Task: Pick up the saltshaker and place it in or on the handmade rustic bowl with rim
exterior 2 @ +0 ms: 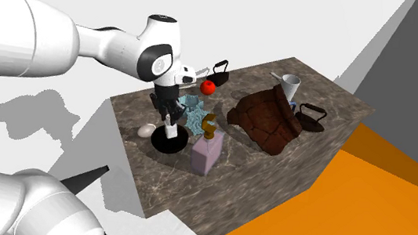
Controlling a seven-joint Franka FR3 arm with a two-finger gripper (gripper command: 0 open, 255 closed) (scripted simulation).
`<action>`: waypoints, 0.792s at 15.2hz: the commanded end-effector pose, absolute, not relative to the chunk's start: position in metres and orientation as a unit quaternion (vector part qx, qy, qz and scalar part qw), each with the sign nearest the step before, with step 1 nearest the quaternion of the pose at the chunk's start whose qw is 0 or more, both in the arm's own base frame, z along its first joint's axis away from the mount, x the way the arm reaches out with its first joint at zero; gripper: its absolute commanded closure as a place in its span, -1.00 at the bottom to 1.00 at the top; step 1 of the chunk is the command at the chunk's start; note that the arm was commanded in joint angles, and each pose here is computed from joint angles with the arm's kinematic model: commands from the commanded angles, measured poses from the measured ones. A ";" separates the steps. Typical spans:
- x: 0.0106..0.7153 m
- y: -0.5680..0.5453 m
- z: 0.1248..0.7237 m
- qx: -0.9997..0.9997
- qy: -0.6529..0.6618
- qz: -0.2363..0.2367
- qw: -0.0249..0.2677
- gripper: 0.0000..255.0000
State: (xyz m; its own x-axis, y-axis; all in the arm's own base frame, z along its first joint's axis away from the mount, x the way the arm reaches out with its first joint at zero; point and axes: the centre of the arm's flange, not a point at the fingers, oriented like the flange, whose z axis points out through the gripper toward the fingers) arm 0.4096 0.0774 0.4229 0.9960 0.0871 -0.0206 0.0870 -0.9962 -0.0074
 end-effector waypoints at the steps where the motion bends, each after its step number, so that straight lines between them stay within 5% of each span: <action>1: 0.410 0.077 0.422 -0.999 -0.044 0.010 0.003 1.00; 5: 0.410 0.077 0.422 -0.999 -0.044 0.010 0.003 1.00; 6: 0.410 0.077 0.422 -0.999 -0.044 0.010 0.003 -1.00; 12: 0.410 0.077 0.436 -0.999 -0.044 0.010 0.003 -1.00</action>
